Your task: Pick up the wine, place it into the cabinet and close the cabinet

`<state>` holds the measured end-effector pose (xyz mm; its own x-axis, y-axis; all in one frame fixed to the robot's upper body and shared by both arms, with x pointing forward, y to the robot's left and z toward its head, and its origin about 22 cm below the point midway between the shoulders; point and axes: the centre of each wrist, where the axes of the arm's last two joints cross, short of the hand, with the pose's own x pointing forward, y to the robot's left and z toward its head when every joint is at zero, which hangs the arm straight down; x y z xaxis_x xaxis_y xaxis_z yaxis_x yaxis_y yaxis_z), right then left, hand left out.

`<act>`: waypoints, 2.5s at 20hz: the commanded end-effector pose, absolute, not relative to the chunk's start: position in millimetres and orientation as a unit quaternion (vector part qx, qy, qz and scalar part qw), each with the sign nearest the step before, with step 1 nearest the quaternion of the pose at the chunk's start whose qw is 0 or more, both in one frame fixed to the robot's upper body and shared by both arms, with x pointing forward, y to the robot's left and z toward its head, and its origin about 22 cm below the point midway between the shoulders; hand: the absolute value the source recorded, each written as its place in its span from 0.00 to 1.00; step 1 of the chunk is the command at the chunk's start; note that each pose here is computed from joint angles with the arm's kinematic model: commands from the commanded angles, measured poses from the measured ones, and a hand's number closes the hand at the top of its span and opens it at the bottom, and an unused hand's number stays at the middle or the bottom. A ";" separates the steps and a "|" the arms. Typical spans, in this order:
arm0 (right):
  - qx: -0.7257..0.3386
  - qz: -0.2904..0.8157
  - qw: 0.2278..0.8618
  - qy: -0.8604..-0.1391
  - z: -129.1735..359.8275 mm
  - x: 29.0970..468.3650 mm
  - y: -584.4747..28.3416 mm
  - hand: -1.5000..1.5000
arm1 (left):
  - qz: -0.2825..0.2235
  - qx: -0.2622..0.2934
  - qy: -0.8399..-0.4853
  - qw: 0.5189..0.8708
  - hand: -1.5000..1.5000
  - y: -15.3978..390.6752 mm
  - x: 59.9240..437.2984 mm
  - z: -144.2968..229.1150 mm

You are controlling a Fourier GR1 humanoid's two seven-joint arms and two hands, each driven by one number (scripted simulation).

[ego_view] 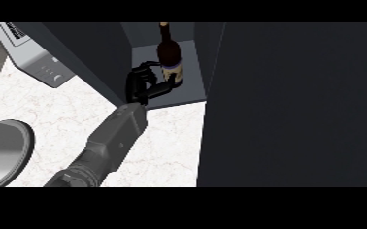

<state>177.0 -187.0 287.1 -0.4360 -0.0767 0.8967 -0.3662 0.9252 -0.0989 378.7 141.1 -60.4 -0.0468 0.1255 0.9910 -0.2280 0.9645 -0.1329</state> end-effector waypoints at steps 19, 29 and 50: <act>0.157 0.138 0.522 -0.827 283.6 187.1 -189.8 0.00 | 0.137 0.071 -0.718 0.678 1.00 132.4 386.2 -47.9; 0.147 0.146 0.517 -0.831 277.9 181.3 -199.1 0.00 | 0.134 0.086 -0.721 0.674 1.00 109.2 415.1 0.7; 0.133 0.133 0.524 -0.831 275.4 187.6 -205.5 0.00 | 0.089 0.147 -0.709 0.684 1.00 116.5 430.7 23.7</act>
<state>186.3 -205.7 276.2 -0.4287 -0.0756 0.9003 -0.3462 0.9342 -0.0864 426.9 108.3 19.5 -0.0129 0.0141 0.9998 -0.3195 0.9474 -0.0175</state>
